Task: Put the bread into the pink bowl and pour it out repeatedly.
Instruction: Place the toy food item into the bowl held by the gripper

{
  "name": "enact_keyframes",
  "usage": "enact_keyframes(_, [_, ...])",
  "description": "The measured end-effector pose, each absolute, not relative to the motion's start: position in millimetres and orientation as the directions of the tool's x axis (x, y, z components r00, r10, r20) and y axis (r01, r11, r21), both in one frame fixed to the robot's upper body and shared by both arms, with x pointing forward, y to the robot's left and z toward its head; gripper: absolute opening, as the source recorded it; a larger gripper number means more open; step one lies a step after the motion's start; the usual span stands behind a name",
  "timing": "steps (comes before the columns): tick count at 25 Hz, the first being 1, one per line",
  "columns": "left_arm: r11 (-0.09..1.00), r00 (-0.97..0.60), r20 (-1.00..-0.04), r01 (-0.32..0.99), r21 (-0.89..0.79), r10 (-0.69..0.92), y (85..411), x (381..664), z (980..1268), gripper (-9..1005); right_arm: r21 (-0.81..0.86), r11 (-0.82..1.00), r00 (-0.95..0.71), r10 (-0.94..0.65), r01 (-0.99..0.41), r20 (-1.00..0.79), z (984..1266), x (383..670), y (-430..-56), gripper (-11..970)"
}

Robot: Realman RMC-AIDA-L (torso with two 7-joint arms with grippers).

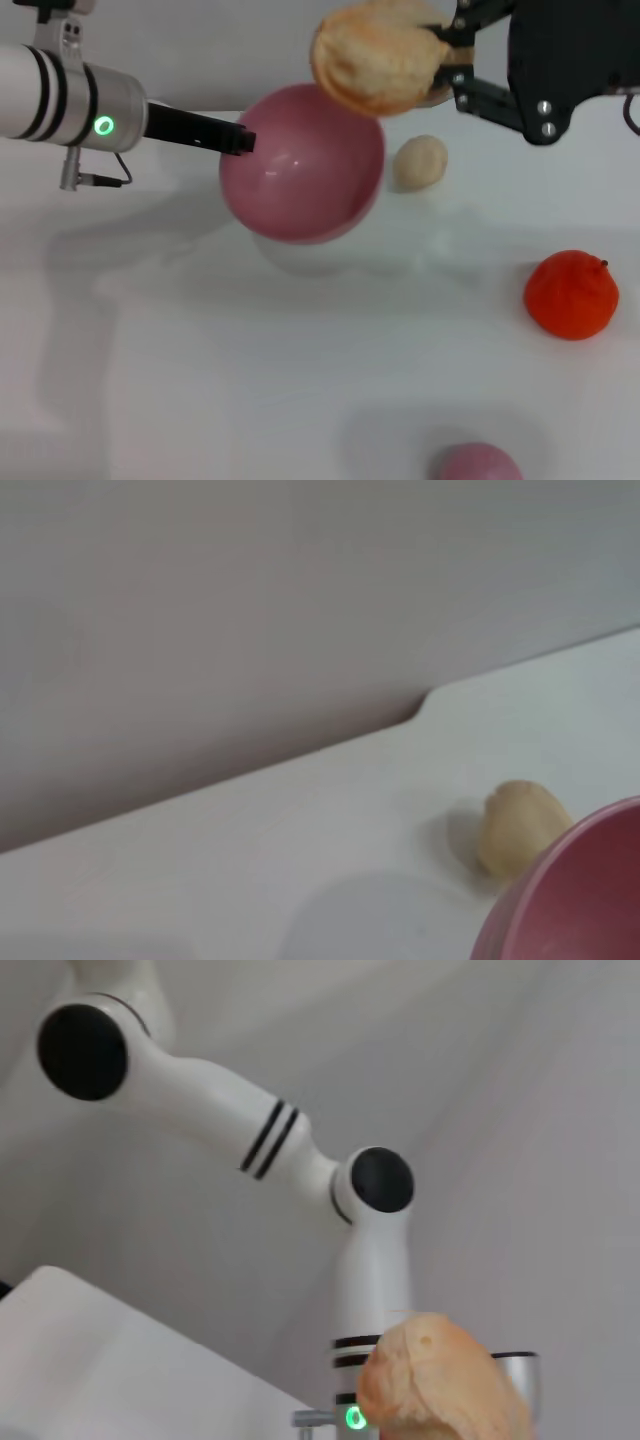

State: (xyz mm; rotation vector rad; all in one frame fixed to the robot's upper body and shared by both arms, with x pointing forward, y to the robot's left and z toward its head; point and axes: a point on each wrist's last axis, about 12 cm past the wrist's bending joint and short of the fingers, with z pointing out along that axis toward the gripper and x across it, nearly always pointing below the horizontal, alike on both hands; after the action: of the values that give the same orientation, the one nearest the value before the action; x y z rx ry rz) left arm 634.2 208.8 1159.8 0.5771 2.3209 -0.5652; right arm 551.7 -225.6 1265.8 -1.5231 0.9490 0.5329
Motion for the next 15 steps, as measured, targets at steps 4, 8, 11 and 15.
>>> enact_keyframes(4, [0.787, -0.674, -0.691, 0.563, -0.252, 0.261, 198, 632, 1159, 45, -0.583, 0.053, 0.553, -0.258, -0.811, -0.792, 1258, 558, -224, 143])
enact_keyframes(8, [0.762, -0.666, -0.694, 0.59, -0.267, 0.272, 187, 630, 1160, 45, -0.569, 0.059, 0.54, -0.252, -0.82, -0.803, 1244, 565, -221, 141])
enact_keyframes(11, [0.756, -0.665, -0.694, 0.596, -0.27, 0.276, 184, 630, 1160, 45, -0.559, 0.073, 0.528, -0.247, -0.826, -0.813, 1235, 571, -220, 140])
enact_keyframes(15, [0.754, -0.669, -0.691, 0.596, -0.277, 0.274, 182, 630, 1159, 45, -0.547, 0.1, 0.511, -0.25, -0.831, -0.822, 1219, 579, -220, 139])
